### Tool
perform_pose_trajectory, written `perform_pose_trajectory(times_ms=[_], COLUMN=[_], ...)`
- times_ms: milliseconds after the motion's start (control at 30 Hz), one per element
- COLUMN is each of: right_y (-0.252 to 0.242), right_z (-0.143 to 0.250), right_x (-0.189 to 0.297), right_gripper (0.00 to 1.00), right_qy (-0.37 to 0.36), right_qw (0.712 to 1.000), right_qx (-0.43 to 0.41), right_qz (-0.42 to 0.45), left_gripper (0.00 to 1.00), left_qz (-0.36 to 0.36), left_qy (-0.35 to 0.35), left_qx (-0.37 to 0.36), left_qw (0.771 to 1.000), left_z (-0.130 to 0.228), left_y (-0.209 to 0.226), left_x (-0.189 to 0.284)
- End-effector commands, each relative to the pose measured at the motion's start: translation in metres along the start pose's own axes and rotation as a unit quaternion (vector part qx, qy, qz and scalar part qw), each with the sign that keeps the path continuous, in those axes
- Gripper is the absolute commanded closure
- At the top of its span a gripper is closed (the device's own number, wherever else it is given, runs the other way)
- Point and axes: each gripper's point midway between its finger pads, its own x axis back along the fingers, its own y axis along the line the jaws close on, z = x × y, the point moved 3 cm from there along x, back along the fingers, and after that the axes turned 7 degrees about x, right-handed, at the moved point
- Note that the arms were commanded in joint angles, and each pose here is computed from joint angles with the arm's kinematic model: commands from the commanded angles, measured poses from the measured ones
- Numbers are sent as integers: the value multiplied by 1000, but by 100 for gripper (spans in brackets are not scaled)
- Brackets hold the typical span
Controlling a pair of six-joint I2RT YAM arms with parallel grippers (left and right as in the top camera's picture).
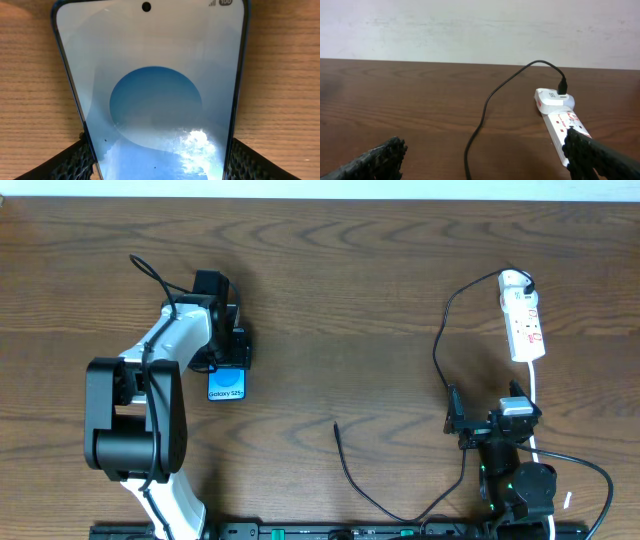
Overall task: Plug charger to phone and switch on socket
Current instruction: 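Lift the phone with the left gripper and swing it rightward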
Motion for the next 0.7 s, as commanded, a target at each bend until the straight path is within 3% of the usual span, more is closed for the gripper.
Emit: perform_pose_trajectory(times_ms=[0,367,667], right_y=[2,2,2], right_z=[0,0,0], right_x=[0,0,0], right_gripper=[1,1,1], right_qy=[-1,-1,-1], right_qw=[1000,1000,1000], right_qx=[6,6,6], right_qz=[-5,-5,-5], left_gripper=[93,92,93], left_qz=[9,28,206], left_qy=[-49,-87,-78], left_qx=[-5,-6,-3], left_qw=[999,996,976], left_z=[-14,-18,-15], left_y=[-5,-10,-59], left_x=[30,60,79])
